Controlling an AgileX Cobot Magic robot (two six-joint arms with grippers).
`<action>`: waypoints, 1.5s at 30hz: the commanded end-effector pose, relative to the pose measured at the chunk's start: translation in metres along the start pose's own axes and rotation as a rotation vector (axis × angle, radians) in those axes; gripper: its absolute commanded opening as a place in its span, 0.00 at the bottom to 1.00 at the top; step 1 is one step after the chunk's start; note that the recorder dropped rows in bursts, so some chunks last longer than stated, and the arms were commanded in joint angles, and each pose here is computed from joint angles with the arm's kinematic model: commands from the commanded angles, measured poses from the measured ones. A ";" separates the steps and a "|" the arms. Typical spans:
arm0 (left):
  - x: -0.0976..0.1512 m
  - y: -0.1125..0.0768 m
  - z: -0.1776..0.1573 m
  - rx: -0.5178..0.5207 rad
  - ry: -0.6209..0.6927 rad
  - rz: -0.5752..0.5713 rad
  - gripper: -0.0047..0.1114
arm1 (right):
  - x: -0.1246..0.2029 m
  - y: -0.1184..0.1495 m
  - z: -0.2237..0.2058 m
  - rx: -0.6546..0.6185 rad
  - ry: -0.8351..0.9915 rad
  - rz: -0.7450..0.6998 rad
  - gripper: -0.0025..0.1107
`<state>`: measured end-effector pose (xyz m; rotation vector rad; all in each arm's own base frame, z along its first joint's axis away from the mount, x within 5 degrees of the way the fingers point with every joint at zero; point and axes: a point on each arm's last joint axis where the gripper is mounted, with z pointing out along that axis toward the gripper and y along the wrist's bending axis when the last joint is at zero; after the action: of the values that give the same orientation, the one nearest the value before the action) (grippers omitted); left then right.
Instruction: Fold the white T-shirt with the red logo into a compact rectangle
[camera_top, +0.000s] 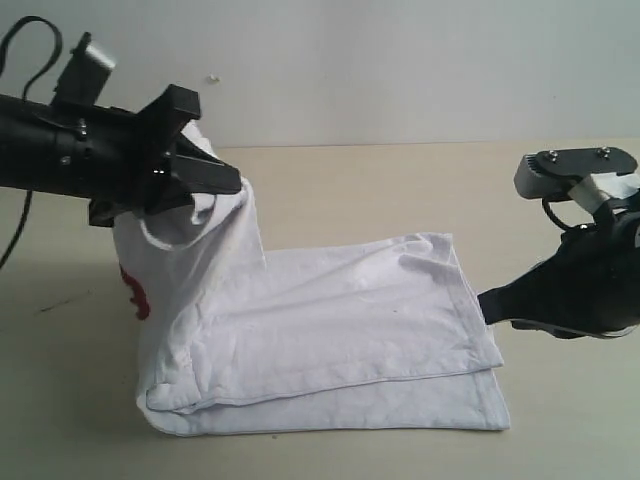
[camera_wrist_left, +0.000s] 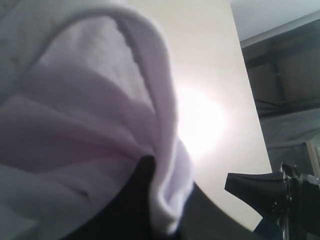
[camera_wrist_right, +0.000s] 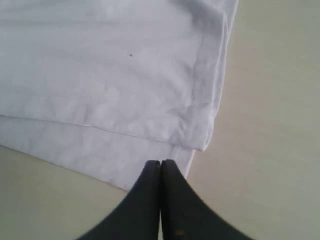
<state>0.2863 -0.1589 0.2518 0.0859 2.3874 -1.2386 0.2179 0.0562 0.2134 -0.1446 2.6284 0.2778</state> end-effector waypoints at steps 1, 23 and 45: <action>0.006 -0.021 0.036 0.037 0.033 0.010 0.04 | -0.002 0.000 -0.014 0.002 -0.064 -0.014 0.02; 0.027 -0.048 0.125 0.127 0.251 0.156 0.92 | 0.000 0.002 -0.027 0.000 -0.090 -0.032 0.02; 0.056 0.020 0.128 -0.175 0.684 0.481 0.92 | -0.004 -0.001 0.033 -0.042 0.018 0.199 0.18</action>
<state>0.2889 -0.2562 0.1613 1.0703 2.7096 -0.8508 0.2325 0.0632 0.1952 0.0464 2.6464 0.3881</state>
